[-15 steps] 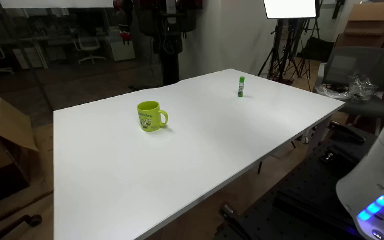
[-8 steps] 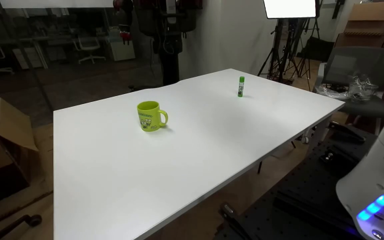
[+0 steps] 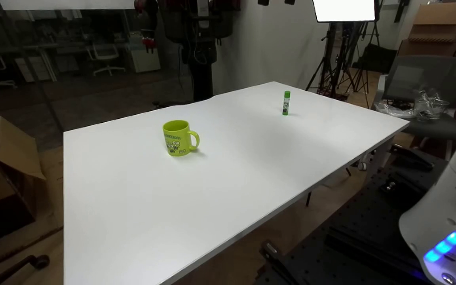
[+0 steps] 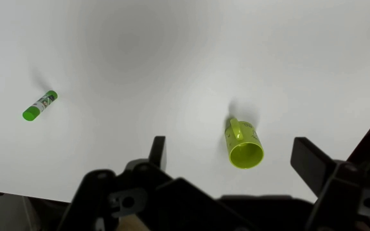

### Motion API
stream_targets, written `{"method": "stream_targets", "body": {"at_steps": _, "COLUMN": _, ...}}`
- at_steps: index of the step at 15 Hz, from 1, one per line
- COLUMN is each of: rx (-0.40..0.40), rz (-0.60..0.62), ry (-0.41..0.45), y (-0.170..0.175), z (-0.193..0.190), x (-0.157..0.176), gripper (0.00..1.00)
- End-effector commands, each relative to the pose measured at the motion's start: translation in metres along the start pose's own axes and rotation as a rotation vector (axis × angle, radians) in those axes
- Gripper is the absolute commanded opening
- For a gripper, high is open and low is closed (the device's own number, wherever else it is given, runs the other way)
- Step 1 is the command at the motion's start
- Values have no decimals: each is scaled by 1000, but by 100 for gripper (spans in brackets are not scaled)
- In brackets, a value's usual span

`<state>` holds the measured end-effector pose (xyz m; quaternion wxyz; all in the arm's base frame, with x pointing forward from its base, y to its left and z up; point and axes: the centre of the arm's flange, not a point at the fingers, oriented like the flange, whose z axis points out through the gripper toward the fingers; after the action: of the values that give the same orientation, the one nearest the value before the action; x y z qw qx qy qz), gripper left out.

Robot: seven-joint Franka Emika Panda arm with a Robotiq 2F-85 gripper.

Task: Shift the cup to the right

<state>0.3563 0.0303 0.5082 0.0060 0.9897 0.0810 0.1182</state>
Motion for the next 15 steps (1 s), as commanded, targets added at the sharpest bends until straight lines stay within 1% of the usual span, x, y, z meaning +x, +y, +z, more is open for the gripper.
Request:
{"method": "stream_targets", "body": {"at_steps": 1, "rx": 13, "rz": -33, "ry": -94, "y": 3, "z": 21, "x": 29, "gripper": 100}}
{"method": "stream_targets", "body": {"at_steps": 3, "rx": 39, "rz": -50, "ry": -170, "y": 18, "z": 49, "x": 62, "gripper": 100}}
{"method": "stream_targets", "body": {"at_steps": 5, "rx": 79, "rz": -125, "ry": -243, "y": 36, "z": 80, "x": 82, "gripper": 100}}
{"method": "stream_targets", "body": {"at_steps": 6, "rx": 62, "rz": -155, "ry": -257, "y": 44, "z": 96, "x": 89, "gripper": 100}}
{"method": "stream_targets", "body": {"at_steps": 7, "rx": 70, "rz": -196, "ry": -275, "y": 53, "z": 109, "x": 98, "gripper": 100}}
{"method": "stream_targets", "body": {"at_steps": 8, "rx": 58, "rz": -206, "ry": -293, "y": 60, "z": 122, "x": 109, "gripper": 100}}
{"method": "stream_targets", "body": {"at_steps": 9, "rx": 69, "rz": -164, "ry": -250, "y": 44, "z": 103, "x": 57, "gripper": 100}}
{"method": "stream_targets", "body": {"at_steps": 11, "rx": 70, "rz": -184, "ry": -287, "y": 54, "z": 126, "x": 75, "gripper": 100}}
{"method": "stream_targets", "body": {"at_steps": 13, "rx": 69, "rz": -194, "ry": -300, "y": 55, "z": 134, "x": 83, "gripper": 100}}
{"method": "stream_targets", "body": {"at_steps": 14, "rx": 32, "rz": -175, "ry": -256, "y": 53, "z": 134, "x": 87, "gripper": 100}}
{"method": "stream_targets", "body": {"at_steps": 15, "rx": -6, "rz": -160, "ry": -193, "y": 53, "z": 140, "x": 98, "gripper": 100}}
